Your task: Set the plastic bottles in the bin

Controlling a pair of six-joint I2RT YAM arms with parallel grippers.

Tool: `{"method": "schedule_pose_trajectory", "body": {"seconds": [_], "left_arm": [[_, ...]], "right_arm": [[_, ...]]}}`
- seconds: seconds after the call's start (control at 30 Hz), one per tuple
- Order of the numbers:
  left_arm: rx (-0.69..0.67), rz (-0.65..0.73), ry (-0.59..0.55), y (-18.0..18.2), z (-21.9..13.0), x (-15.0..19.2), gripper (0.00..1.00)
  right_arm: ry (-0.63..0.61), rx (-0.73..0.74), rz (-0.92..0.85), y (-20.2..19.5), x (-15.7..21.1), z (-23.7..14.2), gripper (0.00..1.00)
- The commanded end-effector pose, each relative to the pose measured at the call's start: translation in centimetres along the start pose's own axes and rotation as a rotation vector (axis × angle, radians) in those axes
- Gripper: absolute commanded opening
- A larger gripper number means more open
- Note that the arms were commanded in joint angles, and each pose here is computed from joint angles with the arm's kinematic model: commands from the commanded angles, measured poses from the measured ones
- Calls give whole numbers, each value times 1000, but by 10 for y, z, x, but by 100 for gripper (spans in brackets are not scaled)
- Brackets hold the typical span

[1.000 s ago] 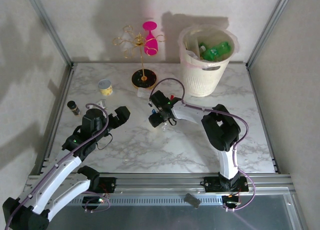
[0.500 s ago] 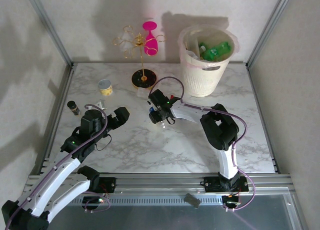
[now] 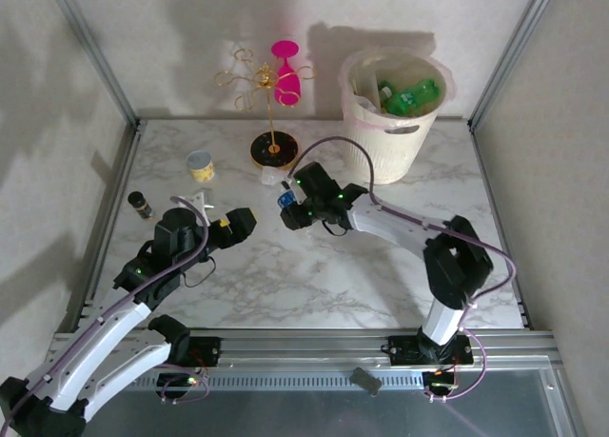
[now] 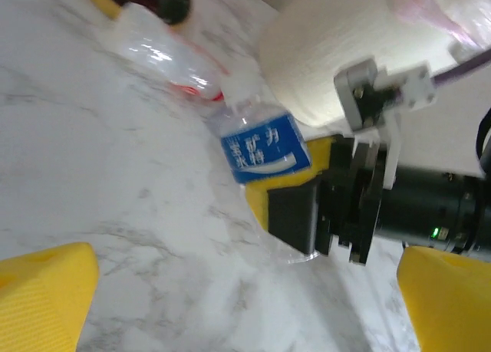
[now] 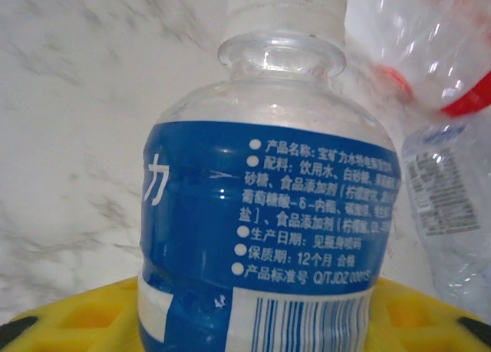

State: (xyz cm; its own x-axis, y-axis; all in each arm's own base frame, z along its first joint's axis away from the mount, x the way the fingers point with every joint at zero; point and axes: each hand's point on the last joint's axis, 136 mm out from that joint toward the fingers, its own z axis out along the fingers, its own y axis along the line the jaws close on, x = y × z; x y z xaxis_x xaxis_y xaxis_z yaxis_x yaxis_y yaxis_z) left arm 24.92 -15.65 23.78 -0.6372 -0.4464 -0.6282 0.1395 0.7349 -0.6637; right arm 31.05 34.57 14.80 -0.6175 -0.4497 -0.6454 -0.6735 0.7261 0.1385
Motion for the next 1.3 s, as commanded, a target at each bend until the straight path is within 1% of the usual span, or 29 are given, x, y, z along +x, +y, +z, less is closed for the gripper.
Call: {"method": "schedule_pose_trajectory", "body": {"seconds": [0.0, 0.07, 0.17, 0.37, 0.53, 0.57, 0.63, 0.73, 0.87, 0.97, 1.1, 1.27], "left_arm": [[35, 111, -5, -33, -1, -4, 99], [18, 153, 6, -42, 2, 0, 99], [32, 196, 0, -60, 1, -4, 99], [87, 242, -55, -100, -5, -36, 99], [132, 255, -117, -131, -10, -65, 100], [137, 255, -128, -135, -11, -69, 100], [142, 255, -161, -141, -13, -79, 100], [142, 251, -192, -145, -15, -89, 100], [132, 221, -206, -138, -11, -96, 100], [141, 163, -176, -123, 0, -96, 100], [155, 87, -127, -100, 14, -90, 100], [143, 91, -85, -87, 24, -78, 100]], "right_arm": [[-128, -57, -2, 16, -28, -35, 34], [-186, -65, -2, 18, -39, -56, 34], [-289, -62, 2, 18, -59, -92, 33], [-481, -24, 10, 8, -102, -166, 34], [-646, 92, 43, -27, -144, -227, 33], [-668, 113, 49, -33, -150, -235, 33], [-715, 178, 72, -57, -163, -253, 33], [-749, 290, 110, -89, -181, -271, 33], [-788, 366, 148, -126, -203, -289, 33], [-785, 419, 169, -153, -216, -289, 33], [-774, 466, 201, -189, -232, -282, 33], [-717, 521, 232, -235, -242, -262, 33]]}}
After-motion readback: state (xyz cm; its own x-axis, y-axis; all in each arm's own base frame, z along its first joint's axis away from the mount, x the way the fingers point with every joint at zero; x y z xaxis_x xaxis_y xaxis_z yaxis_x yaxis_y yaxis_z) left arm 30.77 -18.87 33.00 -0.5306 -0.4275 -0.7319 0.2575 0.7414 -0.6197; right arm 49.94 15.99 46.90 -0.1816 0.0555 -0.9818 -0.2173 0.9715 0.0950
